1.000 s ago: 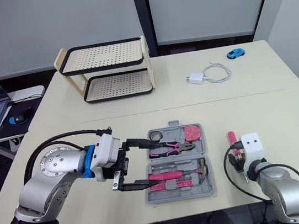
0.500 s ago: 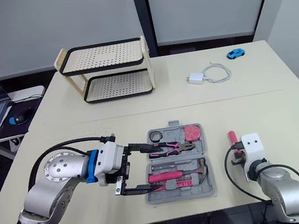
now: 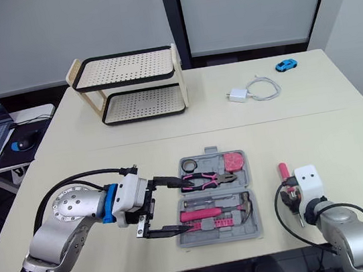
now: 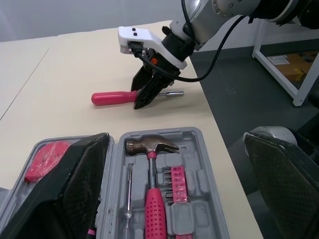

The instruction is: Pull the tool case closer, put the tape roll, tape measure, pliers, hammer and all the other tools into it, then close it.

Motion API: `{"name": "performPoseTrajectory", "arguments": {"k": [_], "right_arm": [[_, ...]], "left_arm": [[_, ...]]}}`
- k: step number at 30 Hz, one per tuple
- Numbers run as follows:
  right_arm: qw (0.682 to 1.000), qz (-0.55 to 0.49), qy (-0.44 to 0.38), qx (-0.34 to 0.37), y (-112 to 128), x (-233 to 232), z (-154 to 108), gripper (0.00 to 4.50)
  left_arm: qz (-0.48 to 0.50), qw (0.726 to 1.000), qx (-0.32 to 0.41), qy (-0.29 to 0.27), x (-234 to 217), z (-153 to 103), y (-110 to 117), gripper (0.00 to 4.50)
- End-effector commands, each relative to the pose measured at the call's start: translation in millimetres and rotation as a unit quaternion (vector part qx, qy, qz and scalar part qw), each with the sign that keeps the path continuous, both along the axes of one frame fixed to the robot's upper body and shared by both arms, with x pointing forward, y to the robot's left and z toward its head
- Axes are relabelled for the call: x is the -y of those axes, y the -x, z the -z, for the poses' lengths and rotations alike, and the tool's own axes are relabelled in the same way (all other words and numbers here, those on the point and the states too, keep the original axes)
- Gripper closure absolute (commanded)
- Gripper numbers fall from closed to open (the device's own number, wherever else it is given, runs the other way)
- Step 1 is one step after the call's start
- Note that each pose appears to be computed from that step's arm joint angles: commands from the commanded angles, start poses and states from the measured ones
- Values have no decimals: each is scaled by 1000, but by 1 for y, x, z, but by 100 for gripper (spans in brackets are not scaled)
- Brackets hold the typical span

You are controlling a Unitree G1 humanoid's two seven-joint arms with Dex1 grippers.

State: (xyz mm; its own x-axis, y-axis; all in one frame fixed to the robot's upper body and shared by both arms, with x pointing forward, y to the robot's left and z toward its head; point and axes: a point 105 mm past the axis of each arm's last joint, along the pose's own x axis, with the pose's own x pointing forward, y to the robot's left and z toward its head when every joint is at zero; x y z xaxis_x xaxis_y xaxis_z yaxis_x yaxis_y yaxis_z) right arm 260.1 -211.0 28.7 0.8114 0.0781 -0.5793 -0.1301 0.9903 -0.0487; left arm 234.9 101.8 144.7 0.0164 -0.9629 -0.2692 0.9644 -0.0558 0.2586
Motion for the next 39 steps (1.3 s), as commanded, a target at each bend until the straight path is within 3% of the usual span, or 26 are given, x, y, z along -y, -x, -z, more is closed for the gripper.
{"name": "performPoseTrajectory", "arguments": {"k": [1, 8, 11, 16, 17, 25, 31, 34, 39], "right_arm": [[1000, 3, 4, 8, -5, 1, -1, 150], [1000, 7, 0, 2, -6, 1, 2, 150], [1000, 15, -6, 3, -6, 1, 3, 208], [1000, 24, -9, 1, -4, 3, 4, 379], [1000, 25, -8, 1, -4, 3, 4, 390], [1000, -24, 13, 16, 1, -3, -13, 390], [990, -124, 50, 38, -1, -13, -48, 390], [973, -212, 81, 35, 6, -30, -54, 390], [921, -372, 110, 22, 23, -67, -66, 390]], "left_arm": [[7, 1000, 21, 4, 2, -7, 2, 0], [8, 1000, 21, 6, 6, -4, 5, 0], [6, 1000, 22, 7, 3, -7, 3, 0], [9, 1000, 22, 11, 5, -15, 2, 0], [10, 1000, 23, 11, 5, -17, 1, 0], [17, 1000, 17, 16, 9, -23, 5, 0], [26, 999, 28, 21, 6, -26, 9, 0], [24, 998, 48, 30, 0, -25, 10, 0], [20, 999, 27, -19, -24, -15, 16, 0]]}}
